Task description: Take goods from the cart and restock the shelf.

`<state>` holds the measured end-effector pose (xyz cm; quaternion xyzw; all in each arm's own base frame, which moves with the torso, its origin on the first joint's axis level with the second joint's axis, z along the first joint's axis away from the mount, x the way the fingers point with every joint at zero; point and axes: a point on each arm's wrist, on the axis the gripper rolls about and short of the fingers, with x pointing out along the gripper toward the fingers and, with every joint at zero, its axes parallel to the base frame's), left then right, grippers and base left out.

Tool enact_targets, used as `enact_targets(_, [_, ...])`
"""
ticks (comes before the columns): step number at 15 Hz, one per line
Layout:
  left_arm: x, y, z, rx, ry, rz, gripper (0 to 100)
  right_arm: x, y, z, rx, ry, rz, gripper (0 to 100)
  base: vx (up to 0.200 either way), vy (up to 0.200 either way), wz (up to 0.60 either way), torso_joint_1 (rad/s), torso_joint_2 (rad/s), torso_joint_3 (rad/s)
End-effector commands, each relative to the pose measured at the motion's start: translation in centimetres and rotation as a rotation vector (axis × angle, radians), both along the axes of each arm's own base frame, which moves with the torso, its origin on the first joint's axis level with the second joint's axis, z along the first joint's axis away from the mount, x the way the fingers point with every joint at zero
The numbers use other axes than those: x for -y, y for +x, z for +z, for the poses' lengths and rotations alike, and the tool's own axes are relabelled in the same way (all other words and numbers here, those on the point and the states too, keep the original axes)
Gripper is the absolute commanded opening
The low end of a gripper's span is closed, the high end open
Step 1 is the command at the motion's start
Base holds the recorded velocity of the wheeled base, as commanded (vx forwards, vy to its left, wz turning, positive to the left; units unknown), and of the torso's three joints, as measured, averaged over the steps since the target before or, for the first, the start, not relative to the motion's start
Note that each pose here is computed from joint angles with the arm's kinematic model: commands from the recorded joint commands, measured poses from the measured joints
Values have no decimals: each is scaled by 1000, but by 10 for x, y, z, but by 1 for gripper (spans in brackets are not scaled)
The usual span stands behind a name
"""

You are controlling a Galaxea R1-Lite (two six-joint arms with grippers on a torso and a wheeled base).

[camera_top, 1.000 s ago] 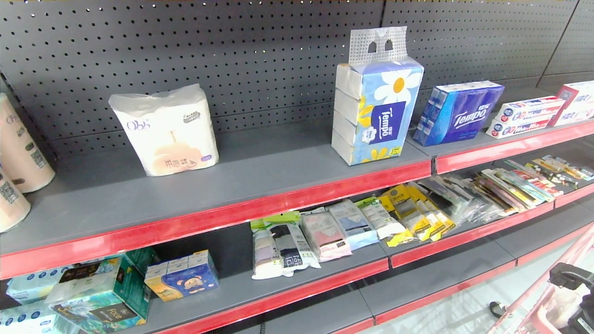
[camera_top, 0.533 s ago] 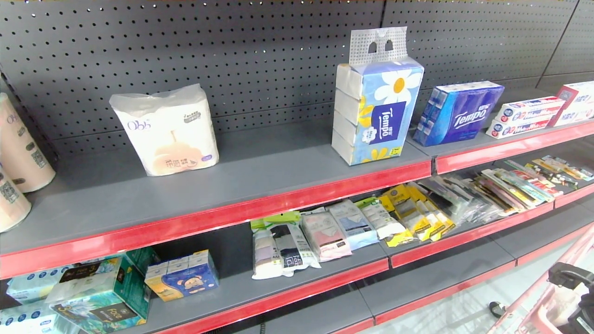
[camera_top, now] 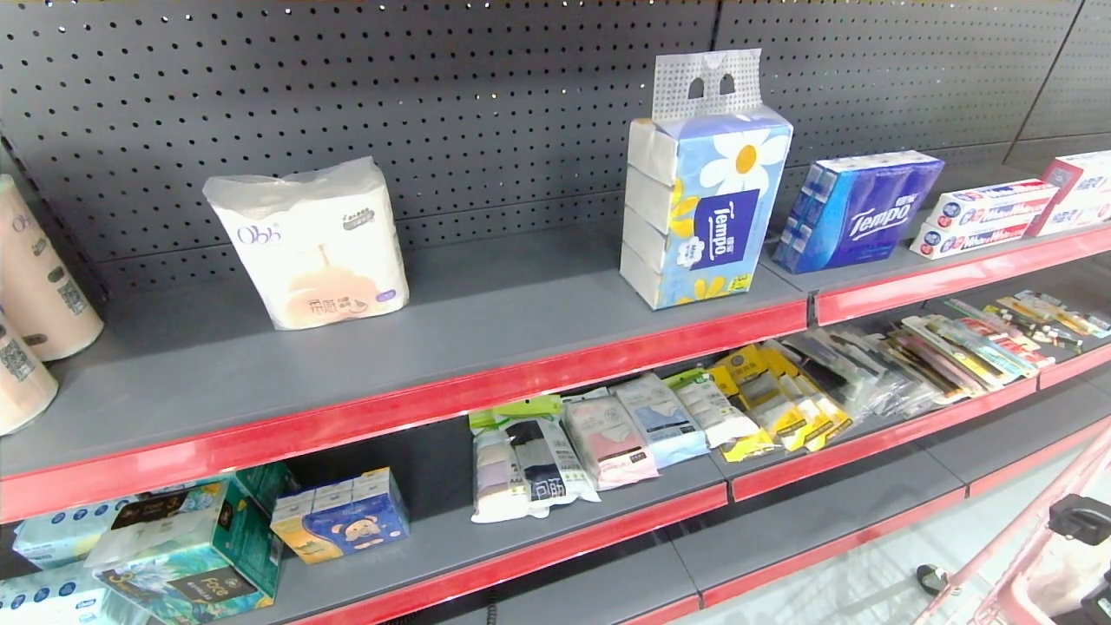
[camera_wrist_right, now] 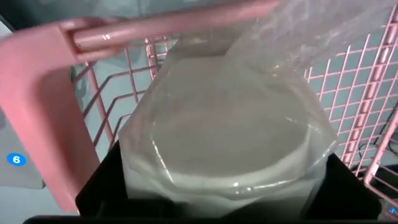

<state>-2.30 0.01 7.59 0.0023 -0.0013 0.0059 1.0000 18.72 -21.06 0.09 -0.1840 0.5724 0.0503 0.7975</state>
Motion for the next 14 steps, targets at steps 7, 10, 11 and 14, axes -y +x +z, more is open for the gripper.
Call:
enact_targets(7, [0, 0, 0, -1, 0, 1, 100, 11, -25, 58, 138, -148, -137, 0, 0, 0, 0, 0, 0, 0])
enact_targets(10, [0, 0, 0, -1, 0, 1, 100, 7, -31, 84, 214, -199, -197, 0, 0, 0, 0, 0, 0, 0])
enact_targets(11, [0, 0, 0, -1, 0, 1, 100, 3, -31, 97, 263, -207, -240, 0, 0, 0, 0, 0, 0, 0])
enact_targets(14, [0, 0, 0, -1, 0, 1, 100, -15, -31, 125, 366, -235, -303, 0, 0, 0, 0, 0, 0, 0])
